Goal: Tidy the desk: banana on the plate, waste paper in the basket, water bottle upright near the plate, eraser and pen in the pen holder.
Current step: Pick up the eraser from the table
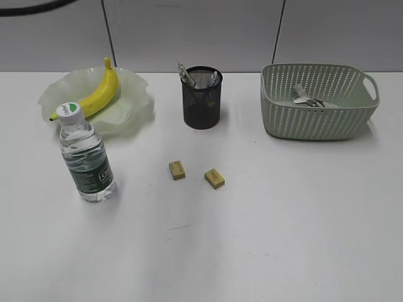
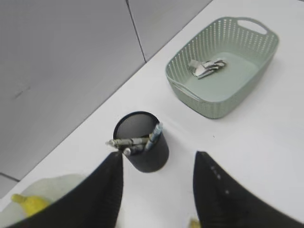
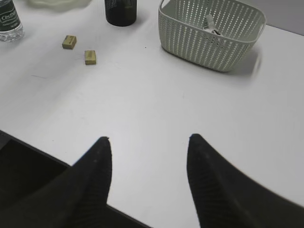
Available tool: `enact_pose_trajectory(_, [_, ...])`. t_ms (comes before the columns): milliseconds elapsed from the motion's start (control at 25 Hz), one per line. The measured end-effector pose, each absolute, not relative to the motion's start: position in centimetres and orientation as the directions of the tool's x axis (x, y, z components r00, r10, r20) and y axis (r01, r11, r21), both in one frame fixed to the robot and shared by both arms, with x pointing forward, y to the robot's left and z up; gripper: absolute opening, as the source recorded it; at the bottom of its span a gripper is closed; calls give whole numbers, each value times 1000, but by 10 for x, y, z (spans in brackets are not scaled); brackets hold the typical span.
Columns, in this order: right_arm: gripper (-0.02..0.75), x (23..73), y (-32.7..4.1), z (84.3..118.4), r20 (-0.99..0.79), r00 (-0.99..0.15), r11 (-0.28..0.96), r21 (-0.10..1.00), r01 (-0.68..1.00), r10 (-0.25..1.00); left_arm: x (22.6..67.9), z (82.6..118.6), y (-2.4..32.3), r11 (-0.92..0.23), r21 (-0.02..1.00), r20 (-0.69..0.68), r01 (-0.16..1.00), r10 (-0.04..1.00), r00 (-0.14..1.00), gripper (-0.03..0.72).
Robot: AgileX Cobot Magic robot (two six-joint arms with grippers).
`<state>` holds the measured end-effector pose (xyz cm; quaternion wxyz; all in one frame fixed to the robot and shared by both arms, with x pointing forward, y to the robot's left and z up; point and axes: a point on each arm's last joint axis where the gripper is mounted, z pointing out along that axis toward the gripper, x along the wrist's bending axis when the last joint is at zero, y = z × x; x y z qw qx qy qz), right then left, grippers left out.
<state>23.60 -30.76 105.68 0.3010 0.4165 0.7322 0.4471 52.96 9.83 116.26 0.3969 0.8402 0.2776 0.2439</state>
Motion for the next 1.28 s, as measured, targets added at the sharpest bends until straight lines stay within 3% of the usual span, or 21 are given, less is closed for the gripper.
enact_pose_trajectory(280, [413,236,-308,1057,-69,-471,254,906,340,879,461,1193,140,-623,660,94,420,623,777,356])
enact_pose_trajectory(480, [413,238,-307,1057,-71,-471,259,901,349,879,417,1193,172,-642,629,108,439,631,769,353])
enact_pose_trajectory(800, [413,249,-300,1066,-74,-475,268,895,357,877,336,1153,226,-588,651,72,480,677,732,349])
enact_pose_trajectory(1000, [413,262,-291,1077,-66,-484,237,924,301,873,290,1108,256,-575,666,67,476,681,729,349])
enact_pose_trajectory(1280, [413,301,-265,1093,-65,-502,244,922,300,863,244,1067,288,-482,805,117,345,700,704,349])
